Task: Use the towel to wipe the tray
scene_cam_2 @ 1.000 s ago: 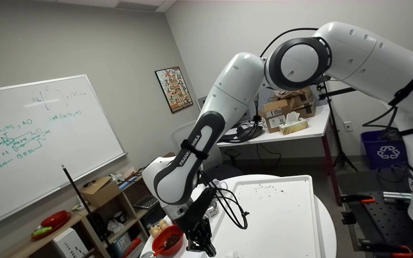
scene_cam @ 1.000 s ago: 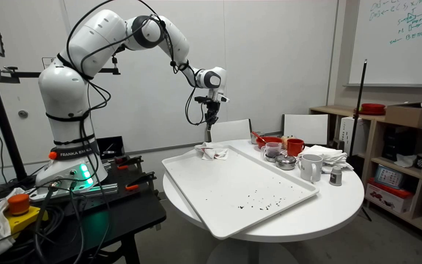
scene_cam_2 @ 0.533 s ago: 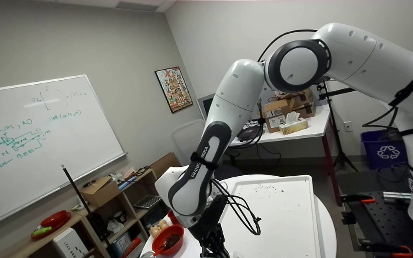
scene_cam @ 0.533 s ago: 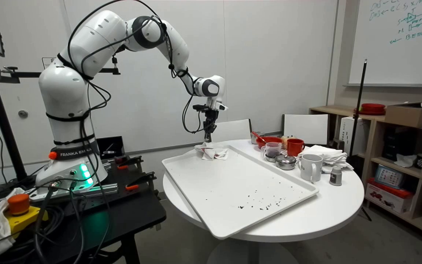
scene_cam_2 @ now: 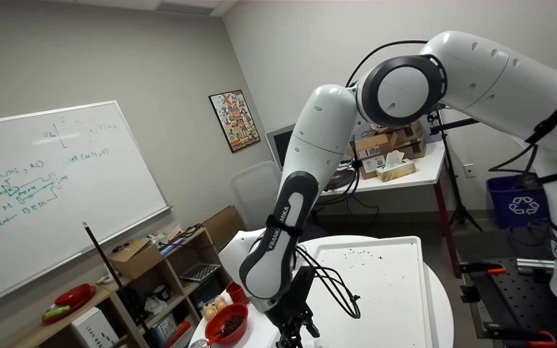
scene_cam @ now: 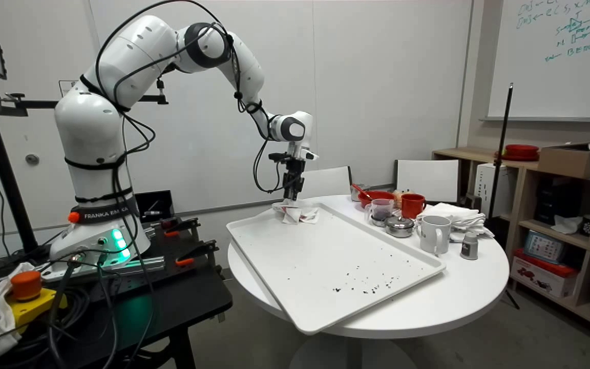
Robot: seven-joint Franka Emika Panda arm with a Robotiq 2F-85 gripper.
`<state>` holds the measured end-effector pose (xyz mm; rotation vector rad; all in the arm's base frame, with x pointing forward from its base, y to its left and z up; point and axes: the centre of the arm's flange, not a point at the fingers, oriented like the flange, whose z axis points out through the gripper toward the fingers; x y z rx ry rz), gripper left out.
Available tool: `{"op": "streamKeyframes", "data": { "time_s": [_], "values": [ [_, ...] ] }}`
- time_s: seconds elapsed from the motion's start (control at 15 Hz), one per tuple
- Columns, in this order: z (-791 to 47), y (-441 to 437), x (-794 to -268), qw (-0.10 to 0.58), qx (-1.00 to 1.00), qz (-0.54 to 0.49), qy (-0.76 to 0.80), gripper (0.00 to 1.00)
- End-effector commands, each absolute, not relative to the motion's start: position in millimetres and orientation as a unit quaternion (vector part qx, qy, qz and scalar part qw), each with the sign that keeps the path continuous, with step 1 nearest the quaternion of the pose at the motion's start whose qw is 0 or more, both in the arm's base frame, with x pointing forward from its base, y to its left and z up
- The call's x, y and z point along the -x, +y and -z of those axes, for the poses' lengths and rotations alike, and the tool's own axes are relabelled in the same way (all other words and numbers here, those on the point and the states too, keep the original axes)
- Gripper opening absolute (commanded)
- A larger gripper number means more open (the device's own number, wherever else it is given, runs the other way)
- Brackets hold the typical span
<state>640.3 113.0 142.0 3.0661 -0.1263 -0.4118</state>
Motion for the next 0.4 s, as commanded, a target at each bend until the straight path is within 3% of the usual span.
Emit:
{"op": "streamKeyframes", "data": {
  "time_s": [0.0,0.07,0.13,0.2,0.33],
  "values": [
    [-141,108,-627,0.036,-0.991,0.124,-0.045,1.00],
    [-140,105,-626,0.037,-0.990,0.125,-0.046,1.00],
    [-136,107,-636,0.026,-0.990,0.133,-0.044,0.93],
    [-135,106,-635,0.027,-0.990,0.134,-0.044,0.99],
    [-134,105,-634,0.027,-0.990,0.134,-0.045,1.00]
  ]
}}
